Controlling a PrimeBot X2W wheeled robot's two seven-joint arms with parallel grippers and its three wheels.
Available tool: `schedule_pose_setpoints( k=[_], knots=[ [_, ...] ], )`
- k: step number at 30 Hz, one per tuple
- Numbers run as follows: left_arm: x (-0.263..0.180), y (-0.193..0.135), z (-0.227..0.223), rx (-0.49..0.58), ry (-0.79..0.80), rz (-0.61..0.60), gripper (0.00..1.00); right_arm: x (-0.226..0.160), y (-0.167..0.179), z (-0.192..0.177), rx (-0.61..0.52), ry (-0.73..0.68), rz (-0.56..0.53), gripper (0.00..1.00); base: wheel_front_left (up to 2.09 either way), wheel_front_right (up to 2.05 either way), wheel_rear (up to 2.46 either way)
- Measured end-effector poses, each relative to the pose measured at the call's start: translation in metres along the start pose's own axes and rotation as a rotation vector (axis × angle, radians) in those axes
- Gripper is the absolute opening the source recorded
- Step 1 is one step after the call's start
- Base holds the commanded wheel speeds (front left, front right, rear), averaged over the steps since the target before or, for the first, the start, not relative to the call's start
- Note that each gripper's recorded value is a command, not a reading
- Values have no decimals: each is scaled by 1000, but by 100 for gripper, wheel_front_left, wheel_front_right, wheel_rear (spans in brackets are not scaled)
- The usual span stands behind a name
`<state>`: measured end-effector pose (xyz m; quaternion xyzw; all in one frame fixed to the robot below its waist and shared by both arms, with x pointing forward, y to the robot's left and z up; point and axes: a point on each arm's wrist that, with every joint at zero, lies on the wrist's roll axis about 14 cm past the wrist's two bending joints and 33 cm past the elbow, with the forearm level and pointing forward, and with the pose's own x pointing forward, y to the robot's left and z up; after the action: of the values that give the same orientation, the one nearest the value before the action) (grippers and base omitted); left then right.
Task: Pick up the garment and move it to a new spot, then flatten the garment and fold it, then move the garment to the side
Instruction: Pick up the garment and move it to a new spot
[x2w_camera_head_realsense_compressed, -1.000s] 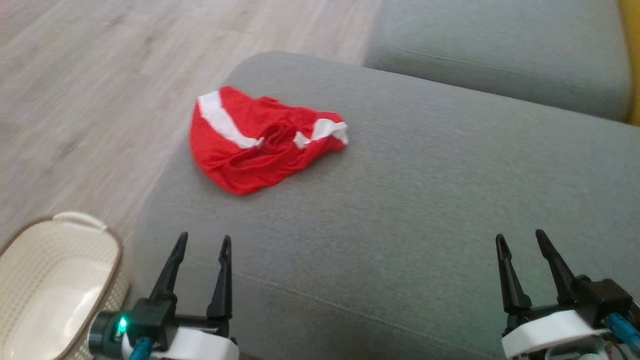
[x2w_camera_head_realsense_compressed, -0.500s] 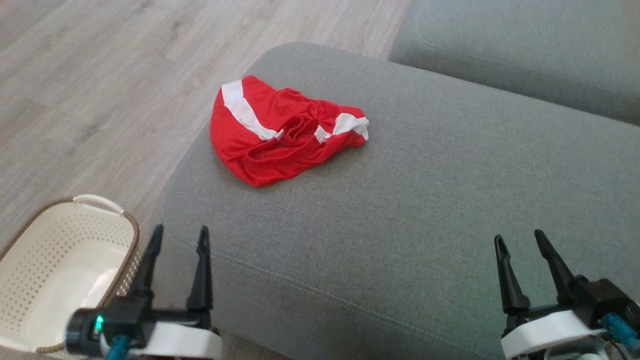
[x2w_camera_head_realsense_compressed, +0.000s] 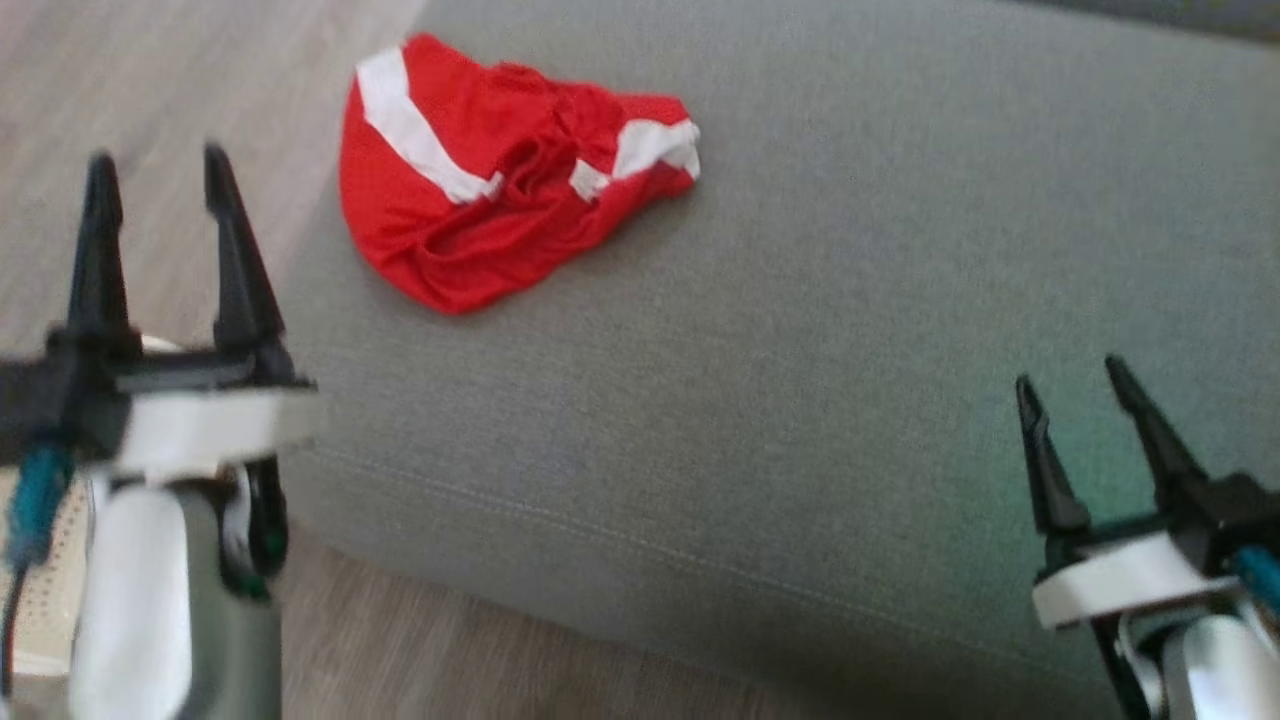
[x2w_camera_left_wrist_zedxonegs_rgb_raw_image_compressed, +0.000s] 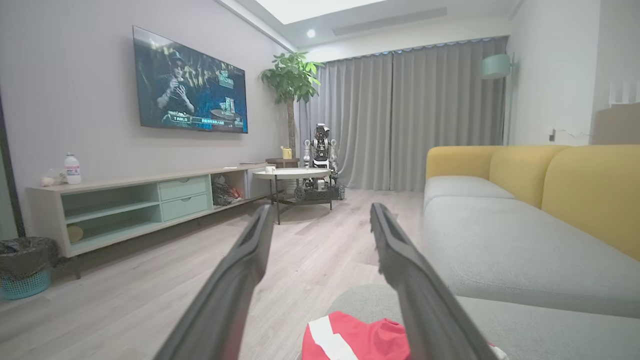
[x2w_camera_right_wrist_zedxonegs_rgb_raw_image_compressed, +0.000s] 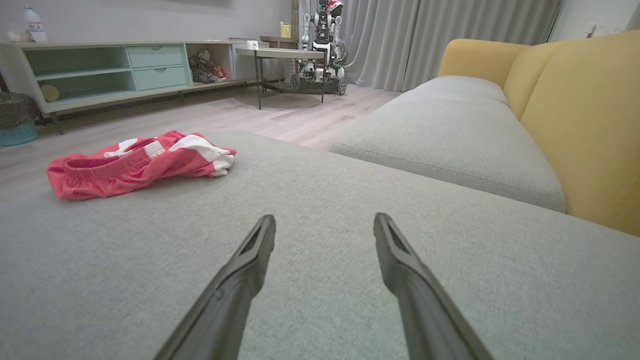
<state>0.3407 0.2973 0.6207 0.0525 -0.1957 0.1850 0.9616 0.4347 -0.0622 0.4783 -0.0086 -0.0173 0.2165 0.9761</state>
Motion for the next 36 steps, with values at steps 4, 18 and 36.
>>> schedule_pose_setpoints(
  k=[4, 18, 36],
  knots=[
    [54, -25, -69, -38, 149, -65, 100, 22, -19, -17, -24, 12, 0, 100, 0, 0, 0],
    [100, -82, -246, -117, 801, -155, 100, 58, -55, -60, -66, 31, -3, 100, 0, 0, 0],
    [76, -104, -334, -72, 1071, -210, 0, 51, -95, -84, -108, 73, -84, 100, 0, 0, 0]
  ],
)
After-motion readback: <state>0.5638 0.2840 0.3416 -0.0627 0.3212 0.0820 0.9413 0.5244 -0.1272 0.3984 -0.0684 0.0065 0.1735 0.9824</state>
